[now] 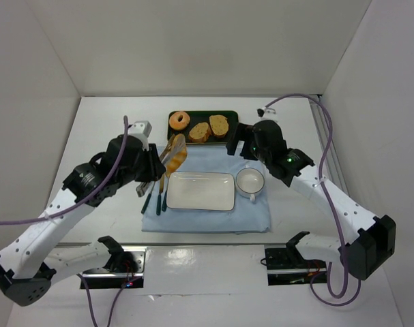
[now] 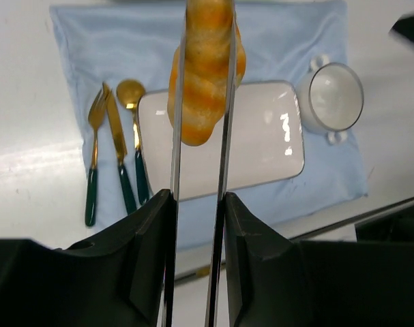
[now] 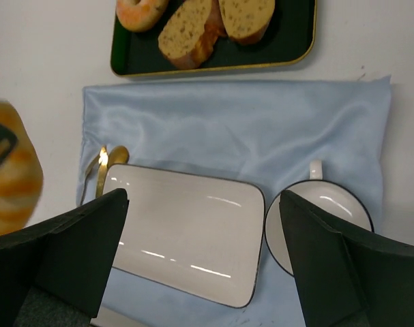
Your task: Place the bread
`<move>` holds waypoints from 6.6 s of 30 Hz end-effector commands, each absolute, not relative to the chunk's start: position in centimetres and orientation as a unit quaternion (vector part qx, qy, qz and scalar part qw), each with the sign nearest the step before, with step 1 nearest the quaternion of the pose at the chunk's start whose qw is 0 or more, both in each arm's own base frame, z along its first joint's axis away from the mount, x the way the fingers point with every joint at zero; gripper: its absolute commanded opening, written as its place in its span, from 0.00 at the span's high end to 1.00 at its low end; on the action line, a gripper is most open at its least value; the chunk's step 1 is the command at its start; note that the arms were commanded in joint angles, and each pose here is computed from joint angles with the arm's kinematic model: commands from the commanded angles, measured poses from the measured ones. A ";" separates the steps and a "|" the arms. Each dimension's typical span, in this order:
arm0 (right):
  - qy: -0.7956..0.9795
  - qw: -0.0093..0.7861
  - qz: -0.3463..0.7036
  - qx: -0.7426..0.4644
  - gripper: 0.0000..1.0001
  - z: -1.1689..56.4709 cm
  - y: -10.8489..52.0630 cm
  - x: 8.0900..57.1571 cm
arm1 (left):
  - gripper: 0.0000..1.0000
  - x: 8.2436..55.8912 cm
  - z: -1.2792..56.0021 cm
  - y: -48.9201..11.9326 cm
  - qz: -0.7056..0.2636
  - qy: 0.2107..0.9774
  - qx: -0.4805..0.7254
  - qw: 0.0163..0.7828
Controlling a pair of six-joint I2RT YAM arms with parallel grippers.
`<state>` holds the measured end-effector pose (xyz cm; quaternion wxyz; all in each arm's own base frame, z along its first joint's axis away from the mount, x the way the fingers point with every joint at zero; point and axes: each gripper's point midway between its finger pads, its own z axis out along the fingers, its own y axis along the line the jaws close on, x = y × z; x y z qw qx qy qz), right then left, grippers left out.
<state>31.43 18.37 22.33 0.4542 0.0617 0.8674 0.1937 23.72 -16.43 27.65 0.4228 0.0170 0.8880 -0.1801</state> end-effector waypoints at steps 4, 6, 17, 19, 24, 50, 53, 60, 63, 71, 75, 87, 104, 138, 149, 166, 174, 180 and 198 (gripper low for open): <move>0.846 0.510 0.147 0.058 0.01 26.8 17.8 35.3 | 0.58 19.6 25.2 -13.9 -0.165 0.908 -0.048 0.381; 0.840 0.520 0.141 0.061 0.01 28.1 17.9 36.1 | 0.58 18.9 23.8 -13.5 -0.154 0.917 -0.055 0.364; 0.834 0.528 0.146 0.063 0.01 29.7 18.6 37.3 | 0.58 16.7 17.6 -13.2 -0.142 0.942 -0.078 0.295; 0.837 0.525 0.144 0.063 0.01 29.5 18.5 37.2 | 0.58 16.6 17.0 -13.5 -0.151 0.941 -0.084 0.292; 0.835 0.527 0.145 0.063 0.01 29.7 18.3 36.8 | 0.58 16.9 17.4 -14.2 -0.172 0.935 -0.088 0.298; 0.842 0.520 0.128 0.061 0.01 28.2 17.3 35.8 | 0.57 20.0 16.6 -17.8 -0.197 0.932 -0.071 0.297; 0.842 0.521 0.124 0.064 0.01 28.2 17.2 35.9 | 0.57 20.2 16.5 -17.9 -0.197 0.932 -0.071 0.297; 0.839 0.525 0.127 0.065 0.01 28.5 17.3 36.2 | 0.56 20.0 15.9 -18.2 -0.191 0.937 -0.051 0.289; 0.840 0.525 0.124 0.061 0.01 28.5 17.4 36.4 | 0.55 20.1 15.9 -18.1 -0.184 0.938 -0.052 0.288; 0.840 0.525 0.124 0.061 0.01 28.3 17.6 36.7 | 0.35 20.0 16.1 -17.0 -0.145 0.946 -0.061 0.283; 0.837 0.529 0.123 0.064 0.01 28.5 17.5 36.8 | 0.32 20.1 16.3 -16.3 -0.125 0.948 -0.065 0.285; 0.837 0.529 0.123 0.064 0.01 28.5 17.5 36.8 | 0.36 21.5 21.8 -14.9 -0.138 0.914 -0.078 0.374; 0.849 0.513 0.117 0.052 0.00 28.1 16.5 34.7 | 0.31 28.8 20.8 -8.4 0.048 0.894 -0.093 0.435; 0.850 0.510 0.116 0.066 0.00 29.3 15.3 33.8 | 0.34 37.4 5.8 -0.1 0.073 0.943 -0.162 0.280; 0.843 0.520 0.112 0.078 0.00 30.4 14.6 33.5 | 0.34 36.3 0.3 -0.4 0.069 0.960 -0.165 0.215; 0.846 0.519 0.083 0.088 0.00 30.7 12.9 32.9 | 0.34 40.8 -1.5 -0.6 0.078 0.967 -0.142 0.194; 0.846 0.518 0.087 0.086 0.00 30.8 13.5 33.6 | 0.23 38.6 -2.1 0.2 0.093 0.970 -0.150 0.170; 0.842 0.524 0.095 0.085 0.00 31.4 13.8 33.9 | 0.13 37.3 -2.7 0.4 0.092 0.972 -0.157 0.147; 0.844 0.520 0.106 0.078 0.00 31.3 14.5 34.0 | 0.00 39.6 5.6 -1.2 0.011 0.960 -0.148 0.235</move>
